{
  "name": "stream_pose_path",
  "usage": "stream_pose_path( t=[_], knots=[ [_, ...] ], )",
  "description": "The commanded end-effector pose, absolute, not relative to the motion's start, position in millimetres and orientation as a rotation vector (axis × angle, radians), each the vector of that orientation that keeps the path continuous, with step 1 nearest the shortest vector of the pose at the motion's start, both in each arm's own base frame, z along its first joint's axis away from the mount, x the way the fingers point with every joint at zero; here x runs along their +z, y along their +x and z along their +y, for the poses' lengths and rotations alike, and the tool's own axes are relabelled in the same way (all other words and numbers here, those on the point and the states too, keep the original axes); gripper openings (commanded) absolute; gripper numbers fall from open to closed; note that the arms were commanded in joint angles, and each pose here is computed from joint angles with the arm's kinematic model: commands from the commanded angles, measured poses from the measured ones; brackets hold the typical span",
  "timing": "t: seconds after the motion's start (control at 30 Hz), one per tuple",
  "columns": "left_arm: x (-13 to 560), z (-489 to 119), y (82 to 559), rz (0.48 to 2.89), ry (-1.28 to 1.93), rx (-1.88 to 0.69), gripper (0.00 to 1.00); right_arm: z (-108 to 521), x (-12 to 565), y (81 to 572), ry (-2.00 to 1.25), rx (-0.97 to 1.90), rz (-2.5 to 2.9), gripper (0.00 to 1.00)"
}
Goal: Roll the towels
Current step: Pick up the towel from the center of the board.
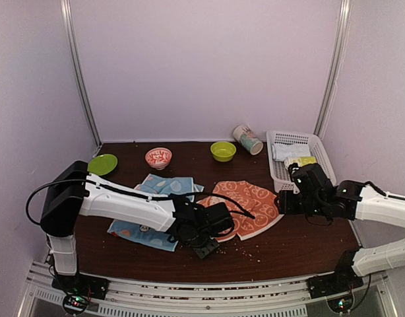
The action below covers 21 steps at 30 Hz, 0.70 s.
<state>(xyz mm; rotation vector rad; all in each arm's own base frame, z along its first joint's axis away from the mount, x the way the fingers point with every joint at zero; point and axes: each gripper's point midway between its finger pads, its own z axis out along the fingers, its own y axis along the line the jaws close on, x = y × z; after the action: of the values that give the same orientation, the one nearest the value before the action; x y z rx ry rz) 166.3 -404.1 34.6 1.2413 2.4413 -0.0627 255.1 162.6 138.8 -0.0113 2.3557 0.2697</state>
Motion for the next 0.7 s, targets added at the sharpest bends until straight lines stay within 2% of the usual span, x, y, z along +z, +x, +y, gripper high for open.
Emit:
stream_pose_path(
  t=[0.0,0.07,0.13,0.17,0.27,0.47,0.67],
  knots=[
    [35.3,-405.3,175.4,2.436,1.180,-0.007,0.43,157.1,144.9,257.3,0.008,0.258,2.328,0.61],
    [33.9,-403.6,177.2,2.439,1.162,0.010,0.28,157.0,144.2,256.7,0.011,0.261,2.330,0.61],
    [37.7,-397.8,182.8,2.433,1.125,0.055,0.06,157.4,144.9,256.1,0.010,0.267,2.330,0.60],
    [43.8,-392.9,187.0,2.421,1.100,0.091,0.00,157.6,145.2,255.6,0.005,0.270,2.331,0.60],
    [85.4,-376.5,201.9,2.345,1.016,0.147,0.00,165.8,148.0,253.6,-0.048,0.318,2.327,0.60],
    [184.7,-348.9,227.7,2.243,0.843,-0.014,0.00,199.1,142.3,243.0,-0.205,0.504,2.350,0.60],
    [206.6,-339.9,237.9,2.247,0.788,-0.093,0.00,238.9,122.5,226.7,-0.388,0.542,2.407,0.60]
  ],
)
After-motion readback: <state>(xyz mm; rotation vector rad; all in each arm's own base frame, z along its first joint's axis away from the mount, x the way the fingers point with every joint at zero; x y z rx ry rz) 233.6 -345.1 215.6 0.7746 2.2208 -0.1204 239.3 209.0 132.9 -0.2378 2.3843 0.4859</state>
